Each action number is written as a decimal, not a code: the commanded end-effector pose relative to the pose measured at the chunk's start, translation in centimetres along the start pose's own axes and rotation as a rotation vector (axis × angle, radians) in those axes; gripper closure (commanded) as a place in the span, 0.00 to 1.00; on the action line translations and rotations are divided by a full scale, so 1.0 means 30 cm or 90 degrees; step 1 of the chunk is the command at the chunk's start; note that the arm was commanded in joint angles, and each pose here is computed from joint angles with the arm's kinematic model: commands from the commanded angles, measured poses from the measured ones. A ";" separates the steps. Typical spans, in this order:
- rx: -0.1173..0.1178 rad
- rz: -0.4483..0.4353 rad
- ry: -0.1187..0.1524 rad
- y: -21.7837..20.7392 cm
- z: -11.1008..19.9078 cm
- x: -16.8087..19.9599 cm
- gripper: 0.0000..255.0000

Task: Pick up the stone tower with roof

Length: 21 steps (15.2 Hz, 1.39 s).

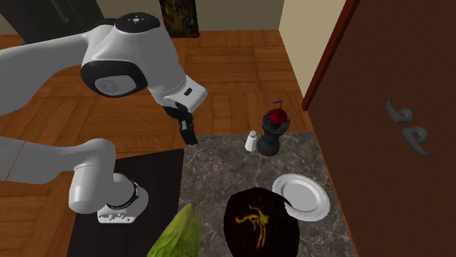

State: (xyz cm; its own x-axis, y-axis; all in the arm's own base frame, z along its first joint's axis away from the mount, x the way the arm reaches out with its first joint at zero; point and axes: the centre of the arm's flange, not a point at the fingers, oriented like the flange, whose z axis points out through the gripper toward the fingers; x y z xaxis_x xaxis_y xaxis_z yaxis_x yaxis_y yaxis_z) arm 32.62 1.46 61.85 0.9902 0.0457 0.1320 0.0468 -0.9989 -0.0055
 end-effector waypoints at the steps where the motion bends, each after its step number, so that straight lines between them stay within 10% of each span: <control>1: 0.000 0.000 0.000 0.000 0.000 0.000 0.00; 21: -0.020 0.101 -0.019 -0.146 -0.002 0.885 0.00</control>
State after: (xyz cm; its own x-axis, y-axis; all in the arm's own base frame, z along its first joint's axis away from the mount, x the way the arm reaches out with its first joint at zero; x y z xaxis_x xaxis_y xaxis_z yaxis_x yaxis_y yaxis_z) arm 57.45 6.91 64.91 0.9892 -0.1027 0.1044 -0.1040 -0.9946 0.0068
